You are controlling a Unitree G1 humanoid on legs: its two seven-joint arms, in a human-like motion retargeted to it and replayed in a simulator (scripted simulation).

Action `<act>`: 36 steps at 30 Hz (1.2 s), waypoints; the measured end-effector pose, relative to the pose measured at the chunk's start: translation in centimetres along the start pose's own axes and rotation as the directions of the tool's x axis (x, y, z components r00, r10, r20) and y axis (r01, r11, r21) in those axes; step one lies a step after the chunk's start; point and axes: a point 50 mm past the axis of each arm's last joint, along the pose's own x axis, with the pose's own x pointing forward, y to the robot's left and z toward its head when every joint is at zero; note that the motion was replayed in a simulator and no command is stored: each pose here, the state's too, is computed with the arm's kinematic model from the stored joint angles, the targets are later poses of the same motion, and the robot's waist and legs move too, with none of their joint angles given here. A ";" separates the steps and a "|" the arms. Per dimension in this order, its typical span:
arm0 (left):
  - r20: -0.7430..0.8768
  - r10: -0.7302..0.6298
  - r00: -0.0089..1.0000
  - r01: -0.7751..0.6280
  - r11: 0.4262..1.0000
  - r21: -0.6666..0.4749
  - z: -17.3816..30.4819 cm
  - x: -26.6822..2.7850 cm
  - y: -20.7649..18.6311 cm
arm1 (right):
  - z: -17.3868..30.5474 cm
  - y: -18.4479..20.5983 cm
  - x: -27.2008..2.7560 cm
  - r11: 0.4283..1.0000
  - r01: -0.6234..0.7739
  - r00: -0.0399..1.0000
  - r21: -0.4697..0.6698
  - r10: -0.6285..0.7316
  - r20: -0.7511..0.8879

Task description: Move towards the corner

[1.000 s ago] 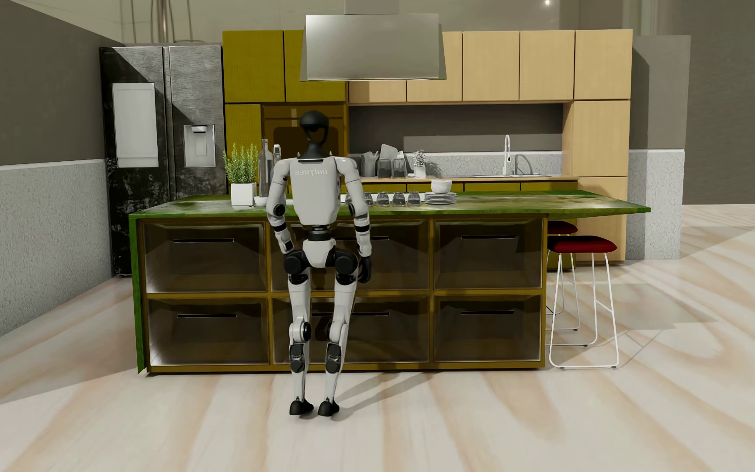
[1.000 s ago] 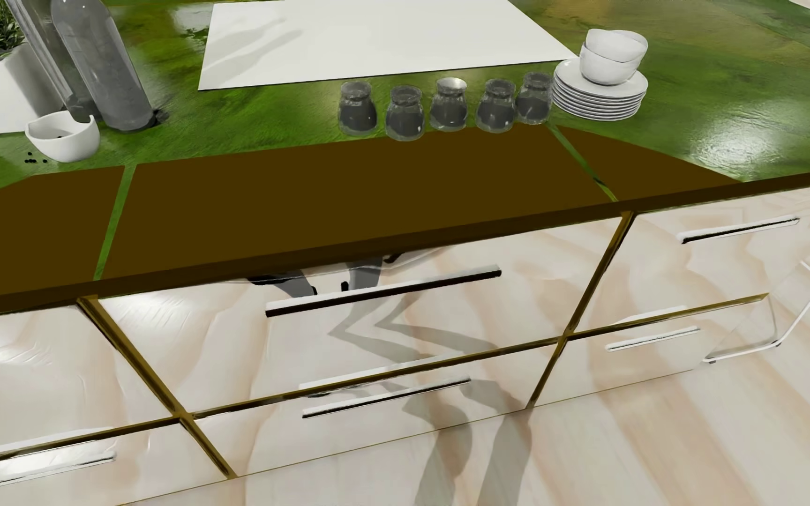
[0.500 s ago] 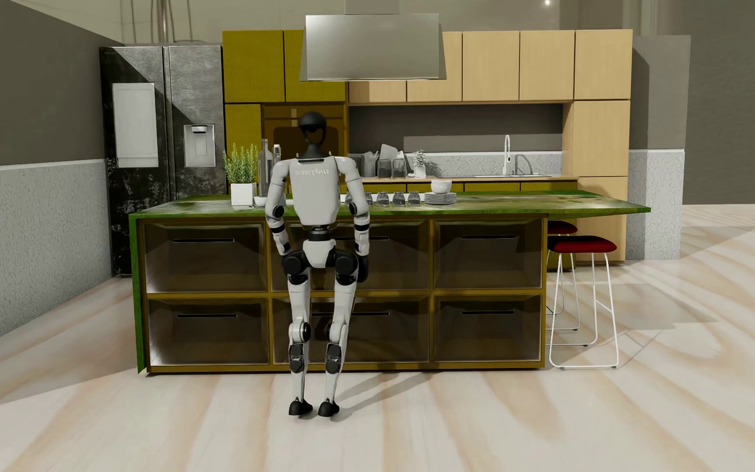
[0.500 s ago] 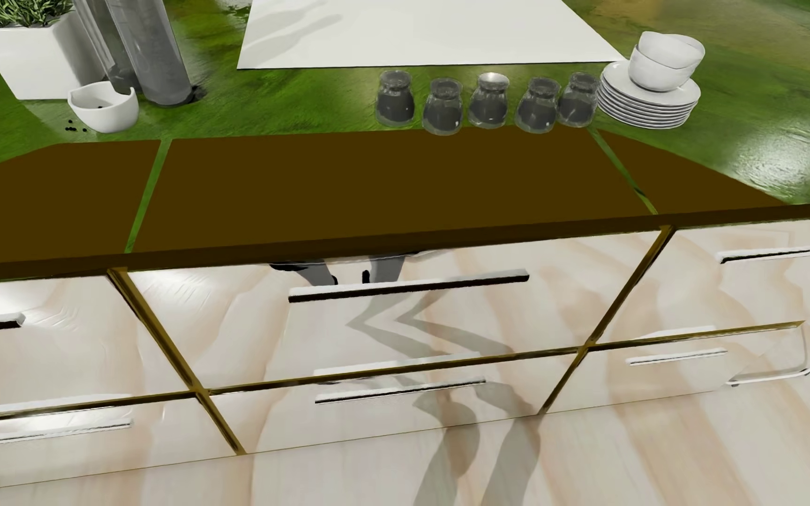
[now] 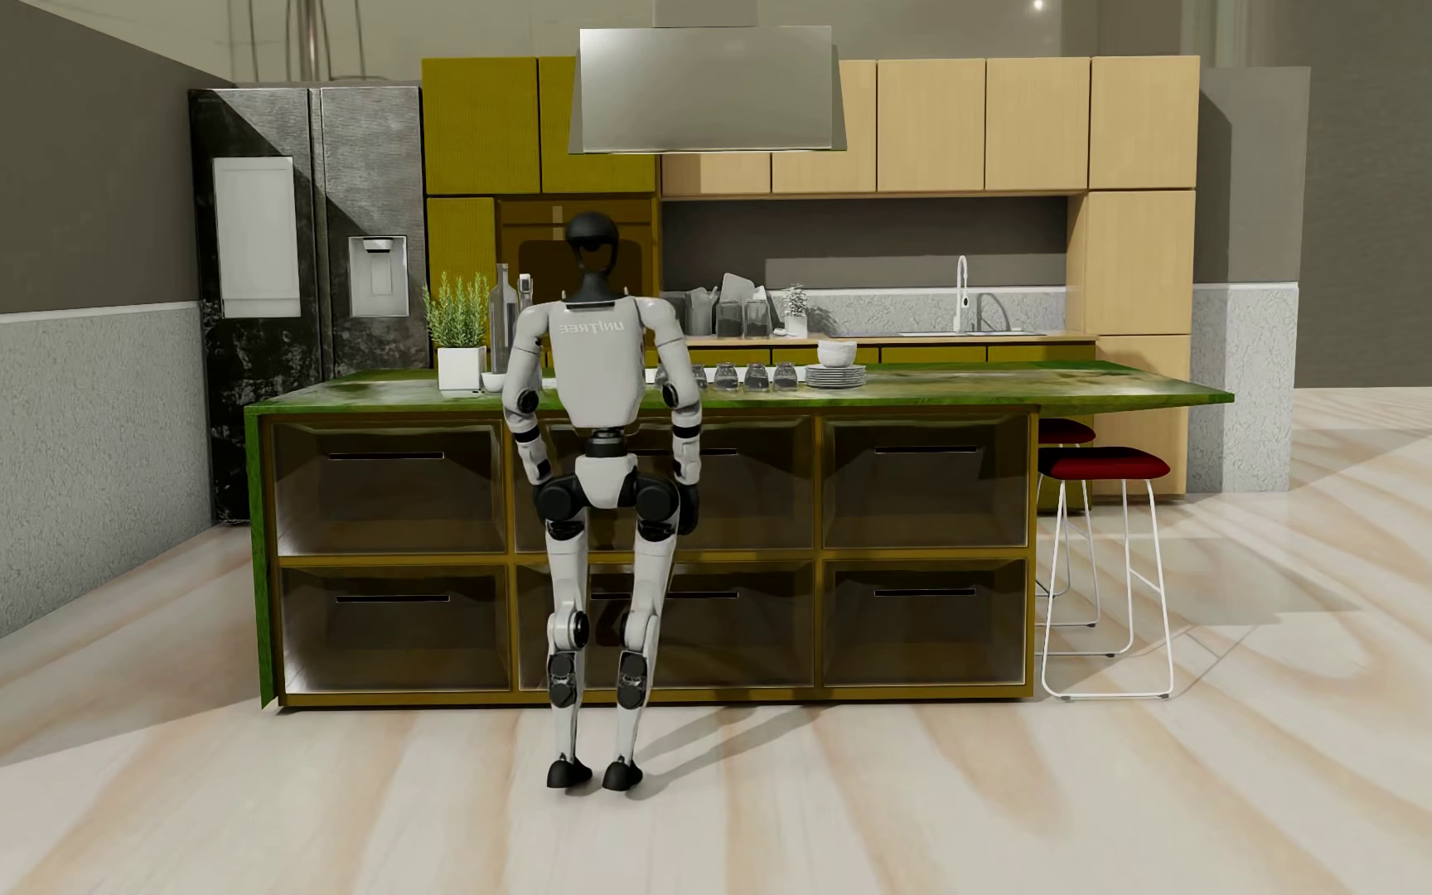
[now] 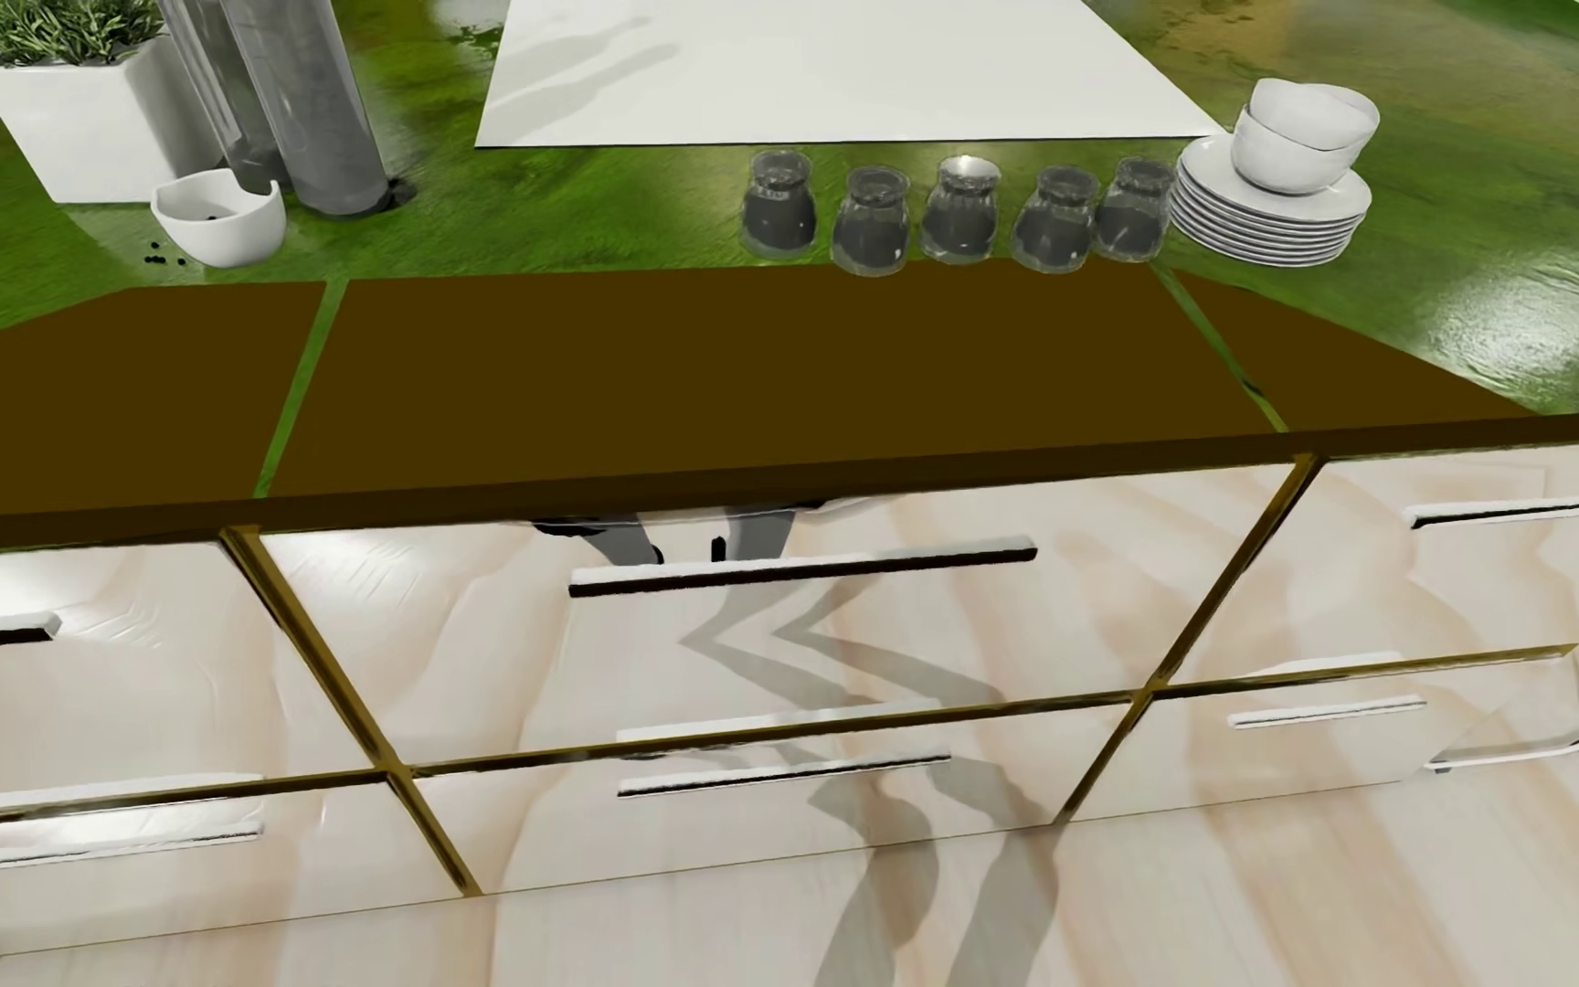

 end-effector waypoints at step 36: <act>0.013 0.085 0.996 -0.086 0.995 0.051 1.0 0.2 4.0 | 1.0 2.2 -0.3 0.998 -0.060 0.996 -0.028 0.061 0.063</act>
